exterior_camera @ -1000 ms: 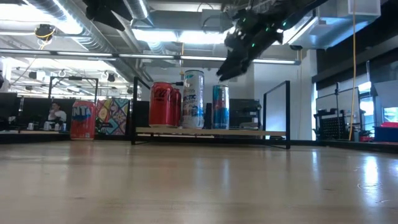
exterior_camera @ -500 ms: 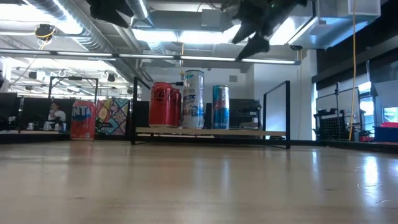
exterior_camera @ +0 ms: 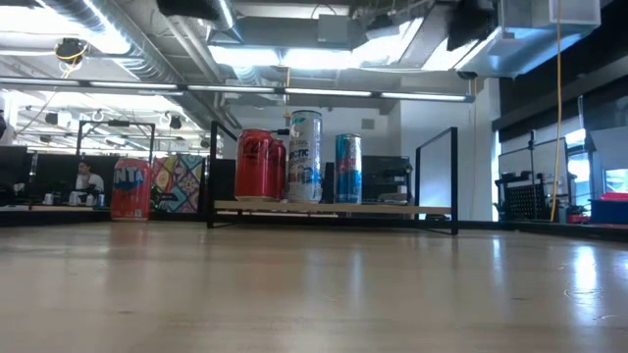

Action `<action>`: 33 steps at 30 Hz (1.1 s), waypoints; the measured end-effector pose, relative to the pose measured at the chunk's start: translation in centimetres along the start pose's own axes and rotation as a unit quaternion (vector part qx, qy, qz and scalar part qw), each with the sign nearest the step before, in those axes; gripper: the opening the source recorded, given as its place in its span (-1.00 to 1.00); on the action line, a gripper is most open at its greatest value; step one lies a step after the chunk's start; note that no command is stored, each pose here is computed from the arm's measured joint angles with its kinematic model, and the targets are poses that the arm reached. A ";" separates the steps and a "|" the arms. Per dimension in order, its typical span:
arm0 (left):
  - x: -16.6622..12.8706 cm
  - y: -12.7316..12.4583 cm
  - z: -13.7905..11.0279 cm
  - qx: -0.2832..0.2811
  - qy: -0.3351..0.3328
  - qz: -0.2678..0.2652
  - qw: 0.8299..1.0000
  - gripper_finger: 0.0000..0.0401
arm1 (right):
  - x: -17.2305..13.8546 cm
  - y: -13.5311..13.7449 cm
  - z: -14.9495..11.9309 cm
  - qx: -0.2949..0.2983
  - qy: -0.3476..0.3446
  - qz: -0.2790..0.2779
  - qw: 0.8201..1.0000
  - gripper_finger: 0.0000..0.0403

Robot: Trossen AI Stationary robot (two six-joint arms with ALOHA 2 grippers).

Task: Place canned beverage on shelf
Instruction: Put the blue soda can on the shelf and align it with the other blue soda can

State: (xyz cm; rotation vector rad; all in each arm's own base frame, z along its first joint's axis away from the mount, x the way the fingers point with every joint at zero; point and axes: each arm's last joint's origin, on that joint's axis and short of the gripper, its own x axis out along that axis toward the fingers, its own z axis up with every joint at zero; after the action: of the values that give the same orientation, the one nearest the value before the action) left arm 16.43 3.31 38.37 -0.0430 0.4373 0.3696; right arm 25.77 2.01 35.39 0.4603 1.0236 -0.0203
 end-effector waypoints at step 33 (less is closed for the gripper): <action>6.2 -8.3 -0.8 -0.046 0.054 -0.085 0.994 0.72 | -0.9 14.9 -23.7 0.014 0.241 -0.084 0.967 0.72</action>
State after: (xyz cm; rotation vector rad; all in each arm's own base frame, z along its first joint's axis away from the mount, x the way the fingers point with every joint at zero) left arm 24.32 -2.43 34.69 -0.1898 0.5203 0.2196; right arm 9.30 24.33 31.24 0.4116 1.5410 -0.0770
